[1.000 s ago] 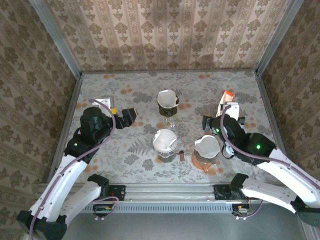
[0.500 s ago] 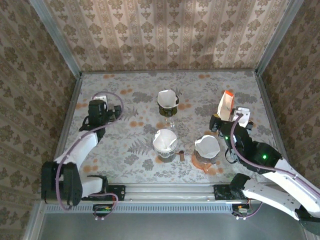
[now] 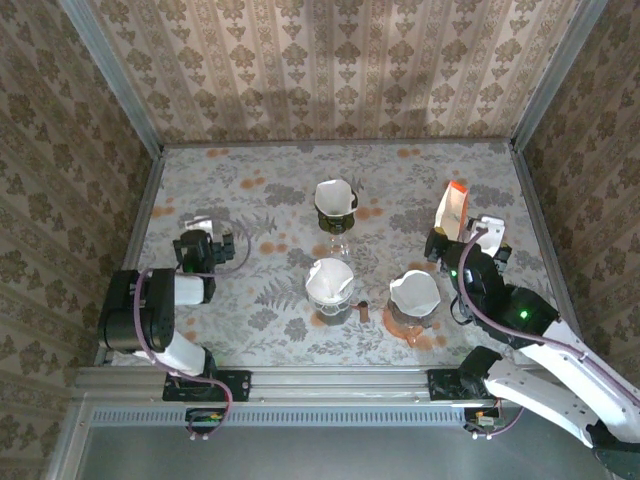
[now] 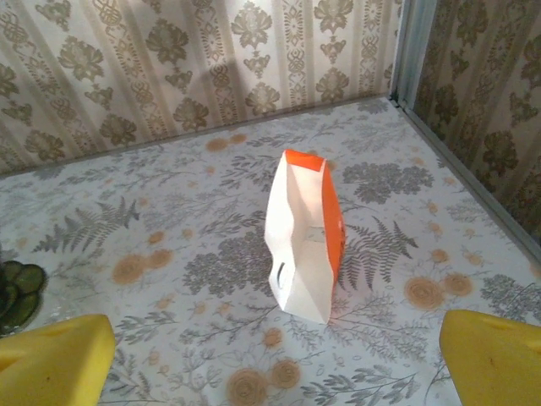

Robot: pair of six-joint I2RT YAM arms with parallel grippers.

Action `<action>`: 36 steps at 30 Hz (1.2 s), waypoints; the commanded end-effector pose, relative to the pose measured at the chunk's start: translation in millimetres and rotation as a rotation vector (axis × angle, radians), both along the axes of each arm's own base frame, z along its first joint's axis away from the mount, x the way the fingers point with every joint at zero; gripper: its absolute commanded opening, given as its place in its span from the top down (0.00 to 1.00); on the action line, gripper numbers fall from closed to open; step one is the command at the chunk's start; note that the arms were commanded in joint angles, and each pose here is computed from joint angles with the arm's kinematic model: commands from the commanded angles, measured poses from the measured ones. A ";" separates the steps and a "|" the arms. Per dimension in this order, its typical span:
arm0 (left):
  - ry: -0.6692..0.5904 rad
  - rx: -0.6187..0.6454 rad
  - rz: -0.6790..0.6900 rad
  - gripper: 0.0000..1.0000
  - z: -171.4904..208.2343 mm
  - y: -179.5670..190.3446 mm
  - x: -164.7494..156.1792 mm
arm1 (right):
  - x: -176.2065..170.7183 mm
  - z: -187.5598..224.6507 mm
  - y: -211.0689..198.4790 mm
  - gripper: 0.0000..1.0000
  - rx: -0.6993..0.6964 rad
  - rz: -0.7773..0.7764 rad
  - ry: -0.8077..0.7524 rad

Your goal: Place the coffee filter in the dripper

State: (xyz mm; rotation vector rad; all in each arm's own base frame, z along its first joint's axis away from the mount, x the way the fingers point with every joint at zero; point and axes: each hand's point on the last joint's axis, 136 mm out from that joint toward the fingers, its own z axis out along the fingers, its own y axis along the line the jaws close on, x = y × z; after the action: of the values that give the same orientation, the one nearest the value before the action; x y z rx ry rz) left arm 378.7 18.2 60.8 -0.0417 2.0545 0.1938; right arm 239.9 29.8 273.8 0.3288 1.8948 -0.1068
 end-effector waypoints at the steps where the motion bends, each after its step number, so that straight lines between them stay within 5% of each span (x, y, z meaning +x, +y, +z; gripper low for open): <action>1: -0.163 0.006 -0.037 0.00 37.4 -3.1 17.9 | 6.1 -3.0 -1.7 0.00 -0.041 0.016 -0.008; 10: -0.165 0.046 -0.002 0.00 39.2 -2.6 17.0 | 39.1 -22.8 -45.9 0.00 -0.009 -0.156 0.013; 17: -0.166 0.045 -0.006 0.00 39.3 -3.1 17.3 | 87.0 -57.8 -72.2 0.00 -0.187 -0.188 0.011; 36: -0.164 0.045 -0.008 0.00 38.5 -3.1 17.3 | 149.5 -159.6 -77.8 0.00 -0.093 -0.072 0.027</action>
State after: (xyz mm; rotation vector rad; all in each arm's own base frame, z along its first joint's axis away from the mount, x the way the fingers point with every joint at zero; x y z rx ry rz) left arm 391.6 15.2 90.2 -0.0299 1.9199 0.2091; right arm 377.2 -56.2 102.9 0.3587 1.9534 -0.3227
